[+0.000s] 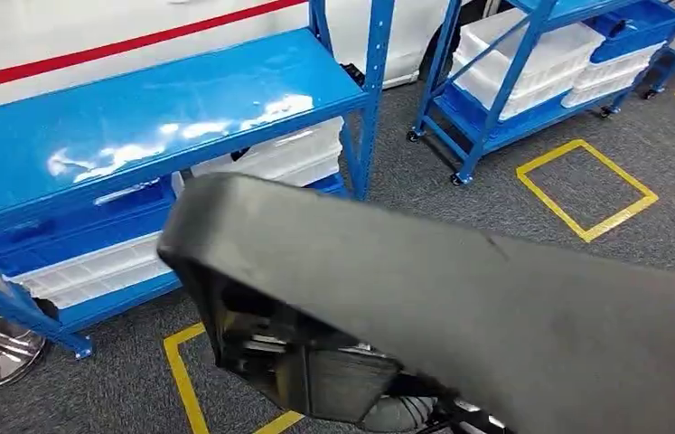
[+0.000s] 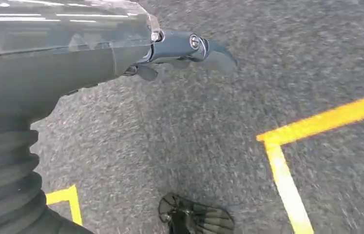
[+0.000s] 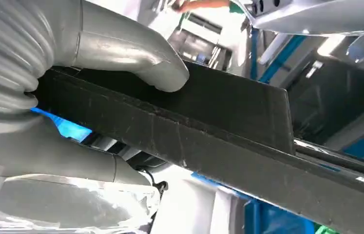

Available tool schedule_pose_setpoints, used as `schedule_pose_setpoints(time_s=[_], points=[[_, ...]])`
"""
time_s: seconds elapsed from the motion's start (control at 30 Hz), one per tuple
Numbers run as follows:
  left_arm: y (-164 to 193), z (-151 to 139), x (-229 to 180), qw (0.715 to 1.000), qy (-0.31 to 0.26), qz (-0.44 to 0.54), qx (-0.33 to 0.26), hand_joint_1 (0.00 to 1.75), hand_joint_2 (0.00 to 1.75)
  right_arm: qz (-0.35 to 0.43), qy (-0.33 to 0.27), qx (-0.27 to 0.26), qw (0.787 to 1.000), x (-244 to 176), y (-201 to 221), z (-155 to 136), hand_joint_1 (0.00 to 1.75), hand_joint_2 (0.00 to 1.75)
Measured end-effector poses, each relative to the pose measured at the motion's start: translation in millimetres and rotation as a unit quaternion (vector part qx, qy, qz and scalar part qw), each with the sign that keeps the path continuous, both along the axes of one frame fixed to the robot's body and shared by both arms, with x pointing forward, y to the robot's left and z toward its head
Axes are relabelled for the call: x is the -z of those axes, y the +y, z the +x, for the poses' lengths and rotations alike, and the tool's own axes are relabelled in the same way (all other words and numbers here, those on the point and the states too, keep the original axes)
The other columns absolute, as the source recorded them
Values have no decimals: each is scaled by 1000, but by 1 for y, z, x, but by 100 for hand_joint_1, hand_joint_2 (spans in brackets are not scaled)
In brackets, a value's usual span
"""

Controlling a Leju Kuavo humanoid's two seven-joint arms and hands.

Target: Take the parts from the cabinet and place them on the table.

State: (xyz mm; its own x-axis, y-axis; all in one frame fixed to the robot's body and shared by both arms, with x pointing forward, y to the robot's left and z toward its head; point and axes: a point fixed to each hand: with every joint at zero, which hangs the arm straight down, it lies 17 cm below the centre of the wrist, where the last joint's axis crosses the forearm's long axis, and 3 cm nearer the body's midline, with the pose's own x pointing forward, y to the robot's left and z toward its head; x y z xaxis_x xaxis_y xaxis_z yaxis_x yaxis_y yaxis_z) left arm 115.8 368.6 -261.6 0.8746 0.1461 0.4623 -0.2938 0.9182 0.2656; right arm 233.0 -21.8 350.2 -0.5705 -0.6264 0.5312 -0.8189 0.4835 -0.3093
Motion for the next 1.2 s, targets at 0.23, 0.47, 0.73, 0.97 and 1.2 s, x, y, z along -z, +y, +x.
schedule_pose_setpoints(time_s=[0.23, 0.47, 0.73, 0.97, 1.2], points=[[10, 8, -4, 1000, -17, 7, 3, 0, 175, 13, 2, -13, 1000, -7, -4, -2, 173, 175], [45, 5, -10, 999, -18, 44, 2, 0, 175, 13, -6, -1, 1000, -8, 2, -5, 173, 175], [67, 7, -15, 998, -21, 66, 0, 0, 175, 5, -14, 27, 1000, -4, 6, 1, 173, 175], [59, 0, -10, 999, -7, 53, -7, 0, 175, -22, -2, 44, 999, 14, 13, 17, 173, 175], [47, -2, -6, 1000, 1, 28, -10, 0, 175, -41, 1, 66, 997, 27, 15, 30, 173, 175]])
